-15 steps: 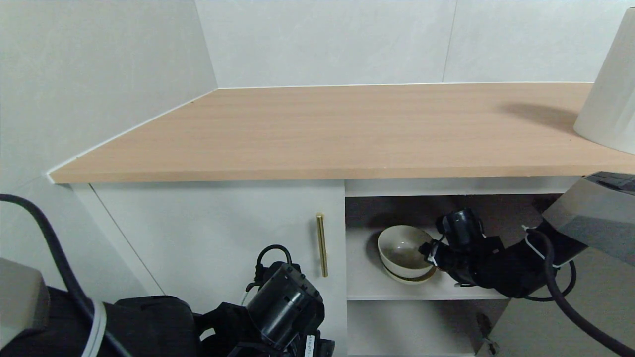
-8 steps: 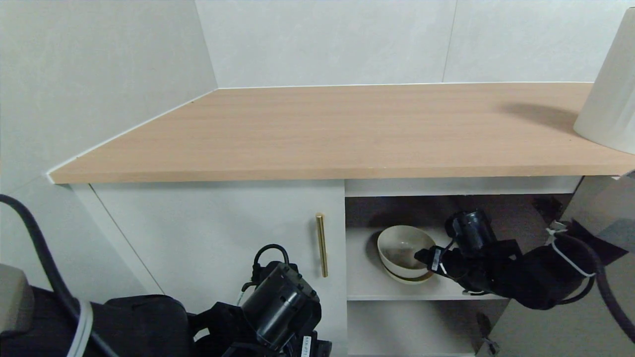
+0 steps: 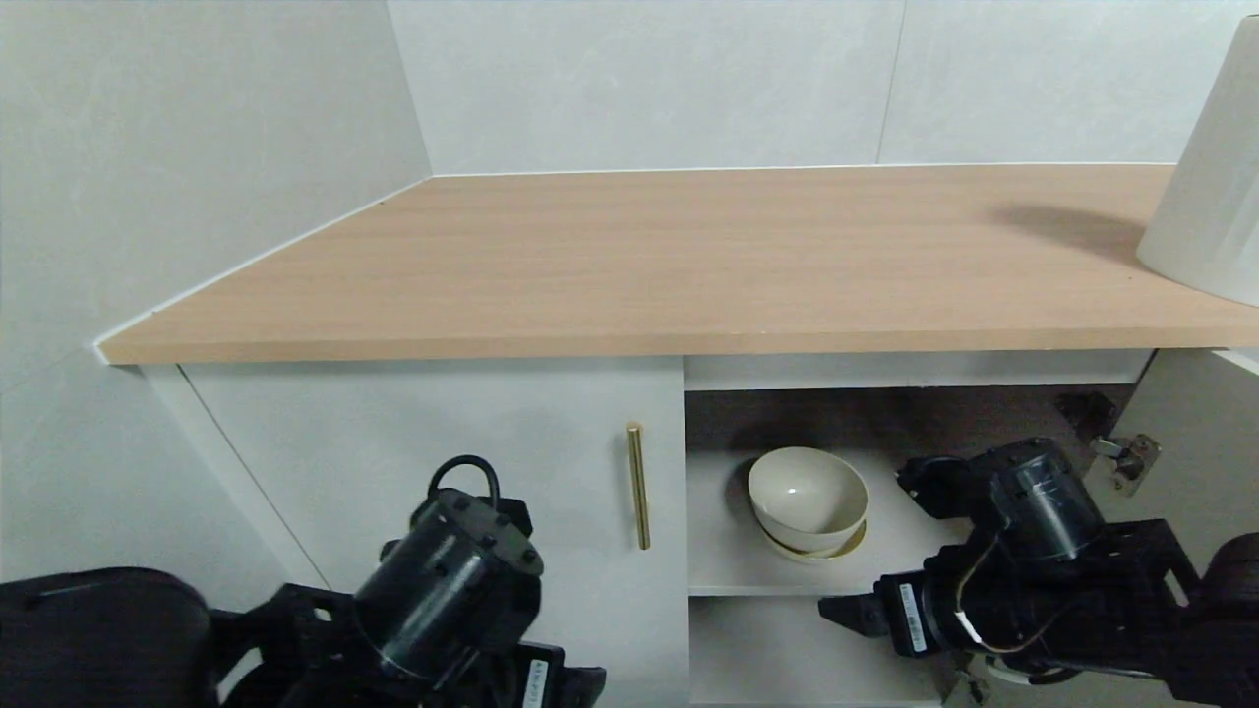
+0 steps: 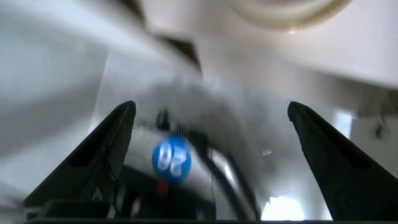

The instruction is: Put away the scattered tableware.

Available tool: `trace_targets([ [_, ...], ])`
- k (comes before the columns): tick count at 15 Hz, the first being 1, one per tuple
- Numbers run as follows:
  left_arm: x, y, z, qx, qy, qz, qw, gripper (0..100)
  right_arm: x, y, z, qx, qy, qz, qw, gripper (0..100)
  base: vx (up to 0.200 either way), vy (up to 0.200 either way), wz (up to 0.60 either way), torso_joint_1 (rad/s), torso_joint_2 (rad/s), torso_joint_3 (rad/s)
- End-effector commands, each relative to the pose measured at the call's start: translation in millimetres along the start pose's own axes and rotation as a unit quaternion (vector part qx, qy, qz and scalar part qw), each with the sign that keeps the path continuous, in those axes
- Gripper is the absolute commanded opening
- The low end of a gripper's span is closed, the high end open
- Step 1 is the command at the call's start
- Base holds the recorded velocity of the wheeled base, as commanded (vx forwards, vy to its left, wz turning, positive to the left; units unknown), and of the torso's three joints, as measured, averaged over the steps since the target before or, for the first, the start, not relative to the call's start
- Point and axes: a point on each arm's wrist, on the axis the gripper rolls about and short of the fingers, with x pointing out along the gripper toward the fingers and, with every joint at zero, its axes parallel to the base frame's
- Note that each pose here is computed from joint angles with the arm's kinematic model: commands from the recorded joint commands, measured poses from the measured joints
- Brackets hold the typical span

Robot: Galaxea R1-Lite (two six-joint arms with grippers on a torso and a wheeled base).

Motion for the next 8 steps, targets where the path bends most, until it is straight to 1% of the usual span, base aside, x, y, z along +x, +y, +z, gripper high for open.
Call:
trace_targets([
  [1, -38.4, 23.9, 6.0, -0.007, -0.058, -0.013, 0.9982, 100, -68.1, 15.1, 21.3, -0.012, -0.026, 0.024, 0.999, 100, 0.0, 0.0, 0.0, 0.0, 0.0, 0.0],
  [3, -57.2, 35.1, 6.3, -0.013, -0.091, -0.021, 0.9956, 100, -104.2, 19.0, 25.6, -0.017, -0.016, 0.029, 0.999, 100, 0.0, 0.0, 0.0, 0.0, 0.0, 0.0],
  [5, -64.1, 46.0, 5.8, -0.012, -0.096, -0.006, 0.9953, 100, -109.1, 18.3, 24.5, -0.017, -0.014, 0.019, 1.0, 100, 0.0, 0.0, 0.0, 0.0, 0.0, 0.0],
  [6, -63.0, 49.2, 4.7, -0.015, -0.094, 0.0, 0.9955, 100, -110.3, 17.2, 23.3, -0.016, -0.014, 0.015, 1.0, 100, 0.0, 0.0, 0.0, 0.0, 0.0, 0.0],
  [7, -61.3, 51.5, 6.6, -0.022, -0.094, 0.006, 0.9953, 100, -110.5, 16.8, 22.9, -0.015, -0.015, 0.01, 1.0, 100, 0.0, 0.0, 0.0, 0.0, 0.0, 0.0],
  [8, -59.8, 51.4, 7.0, -0.022, -0.092, 0.008, 0.9955, 100, -107.9, 16.3, 22.1, -0.014, -0.01, 0.007, 1.0, 100, 0.0, 0.0, 0.0, 0.0, 0.0, 0.0],
])
